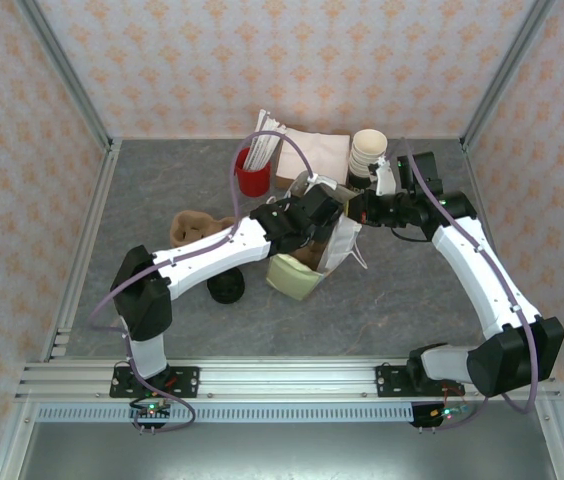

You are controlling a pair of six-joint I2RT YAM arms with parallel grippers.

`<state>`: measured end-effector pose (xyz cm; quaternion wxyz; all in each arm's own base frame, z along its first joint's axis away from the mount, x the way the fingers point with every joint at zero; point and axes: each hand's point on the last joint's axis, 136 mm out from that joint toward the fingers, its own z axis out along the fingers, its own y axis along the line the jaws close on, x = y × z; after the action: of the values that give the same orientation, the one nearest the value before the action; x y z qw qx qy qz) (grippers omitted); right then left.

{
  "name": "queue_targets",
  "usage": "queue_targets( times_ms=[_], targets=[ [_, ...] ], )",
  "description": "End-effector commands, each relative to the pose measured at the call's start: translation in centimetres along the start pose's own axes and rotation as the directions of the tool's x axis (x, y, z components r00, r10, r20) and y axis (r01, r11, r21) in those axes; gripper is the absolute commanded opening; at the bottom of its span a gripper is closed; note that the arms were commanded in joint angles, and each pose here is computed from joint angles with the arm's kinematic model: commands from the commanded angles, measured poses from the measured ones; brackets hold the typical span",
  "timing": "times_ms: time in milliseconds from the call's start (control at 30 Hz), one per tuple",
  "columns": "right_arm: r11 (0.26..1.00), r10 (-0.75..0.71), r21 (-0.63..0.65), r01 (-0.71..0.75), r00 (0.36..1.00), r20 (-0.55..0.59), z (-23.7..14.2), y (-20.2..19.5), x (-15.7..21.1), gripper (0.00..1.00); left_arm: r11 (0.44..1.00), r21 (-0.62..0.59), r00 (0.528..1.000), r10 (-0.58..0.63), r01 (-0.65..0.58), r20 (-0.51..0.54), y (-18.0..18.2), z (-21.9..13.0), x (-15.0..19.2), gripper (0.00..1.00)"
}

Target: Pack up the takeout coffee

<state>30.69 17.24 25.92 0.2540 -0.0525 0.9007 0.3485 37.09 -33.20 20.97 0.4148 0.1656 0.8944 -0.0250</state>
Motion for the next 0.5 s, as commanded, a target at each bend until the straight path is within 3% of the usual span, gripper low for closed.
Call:
queue_targets(
  times_ms=[0,467],
  targets=[
    [0.999,-0.033,0.0,0.033,0.997,0.072,-0.83,0.77,-2.09,0.0,0.999,-0.047,1.0,-0.01,0.009,-0.018,1.3,0.38,0.03,0.64],
    [0.999,-0.049,0.022,0.047,0.992,0.114,-1.28,0.77,-2.83,0.0,0.999,-0.044,0.999,0.006,-0.008,-0.046,1.36,0.55,0.36,0.64]
  ],
)
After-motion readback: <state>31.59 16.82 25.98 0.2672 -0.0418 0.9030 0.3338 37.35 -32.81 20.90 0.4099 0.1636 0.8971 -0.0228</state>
